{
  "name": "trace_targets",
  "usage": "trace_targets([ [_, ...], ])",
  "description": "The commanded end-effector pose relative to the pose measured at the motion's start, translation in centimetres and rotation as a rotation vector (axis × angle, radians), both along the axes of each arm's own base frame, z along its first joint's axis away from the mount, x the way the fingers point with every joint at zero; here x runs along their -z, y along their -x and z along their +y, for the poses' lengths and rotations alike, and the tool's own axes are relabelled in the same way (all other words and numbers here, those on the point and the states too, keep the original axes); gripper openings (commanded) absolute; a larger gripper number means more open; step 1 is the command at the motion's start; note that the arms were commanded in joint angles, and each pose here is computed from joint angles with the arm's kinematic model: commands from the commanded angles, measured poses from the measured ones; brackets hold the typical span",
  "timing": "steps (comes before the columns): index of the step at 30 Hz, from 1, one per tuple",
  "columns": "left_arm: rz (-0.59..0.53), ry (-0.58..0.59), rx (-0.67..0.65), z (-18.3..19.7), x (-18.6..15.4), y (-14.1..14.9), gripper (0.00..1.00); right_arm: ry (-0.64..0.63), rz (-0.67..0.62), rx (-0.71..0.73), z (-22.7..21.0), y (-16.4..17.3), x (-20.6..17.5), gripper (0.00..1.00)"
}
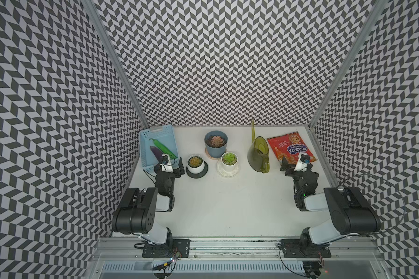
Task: Water the succulent around the soil edge
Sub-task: Pick up the watering can from the center of the board.
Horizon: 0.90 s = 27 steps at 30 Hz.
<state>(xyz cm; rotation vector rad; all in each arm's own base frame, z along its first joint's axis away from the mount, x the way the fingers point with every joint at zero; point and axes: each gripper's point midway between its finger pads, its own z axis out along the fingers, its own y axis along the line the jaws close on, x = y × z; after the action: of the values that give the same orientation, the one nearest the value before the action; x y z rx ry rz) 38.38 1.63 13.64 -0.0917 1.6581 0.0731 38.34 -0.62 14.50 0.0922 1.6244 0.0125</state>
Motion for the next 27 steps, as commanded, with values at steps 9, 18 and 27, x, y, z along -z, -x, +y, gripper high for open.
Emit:
trace_targets([
  [9,-0.027,0.001,0.016,-0.4,-0.8,-0.3,1.00,-0.058,0.045,0.208,-3.3,-0.4,-4.6,0.99],
  [18,-0.027,0.001,0.018,-0.4,-0.8,-0.2,1.00,-0.181,0.084,0.284,-3.9,1.2,-5.7,1.00],
  [27,0.015,0.021,-0.007,0.2,-2.2,-1.2,1.00,-0.150,0.262,0.079,4.2,3.0,-4.8,1.00],
])
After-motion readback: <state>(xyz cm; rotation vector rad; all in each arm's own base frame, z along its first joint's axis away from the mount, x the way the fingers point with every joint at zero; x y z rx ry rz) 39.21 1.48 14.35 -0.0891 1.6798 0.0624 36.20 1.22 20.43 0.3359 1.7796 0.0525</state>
